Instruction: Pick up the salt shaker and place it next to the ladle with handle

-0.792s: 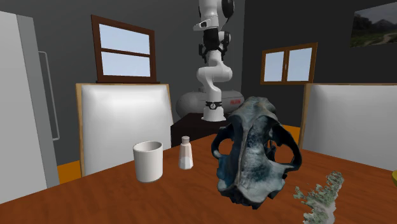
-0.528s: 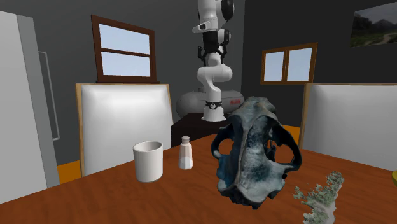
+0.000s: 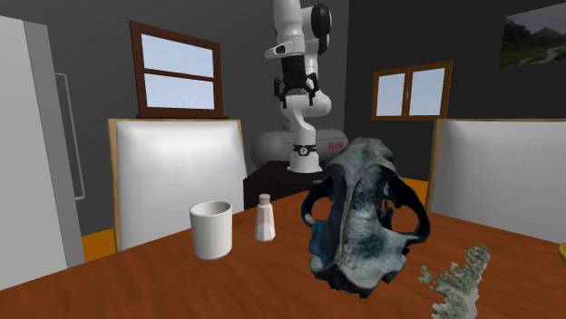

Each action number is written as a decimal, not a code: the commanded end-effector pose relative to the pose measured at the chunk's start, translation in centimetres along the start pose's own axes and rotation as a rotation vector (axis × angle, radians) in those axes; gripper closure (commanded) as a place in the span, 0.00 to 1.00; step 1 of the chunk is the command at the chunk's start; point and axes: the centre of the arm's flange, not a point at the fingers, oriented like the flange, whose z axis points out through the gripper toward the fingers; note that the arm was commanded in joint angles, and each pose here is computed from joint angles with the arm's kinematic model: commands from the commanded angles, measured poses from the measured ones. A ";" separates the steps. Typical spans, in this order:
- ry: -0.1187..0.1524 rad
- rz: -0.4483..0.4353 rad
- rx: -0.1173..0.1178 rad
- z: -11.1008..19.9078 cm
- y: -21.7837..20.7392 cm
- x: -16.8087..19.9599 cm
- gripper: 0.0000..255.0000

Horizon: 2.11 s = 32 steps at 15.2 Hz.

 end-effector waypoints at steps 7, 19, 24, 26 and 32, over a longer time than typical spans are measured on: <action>0.016 0.008 -0.003 4.8 0.8 9.2 0.00; 0.039 0.021 -0.007 11.4 2.2 23.2 0.00; 0.048 0.026 -0.009 14.0 2.8 29.1 0.00; 0.052 0.028 -0.010 15.1 3.1 31.4 0.00; 0.052 0.028 -0.010 17.7 3.1 31.6 0.00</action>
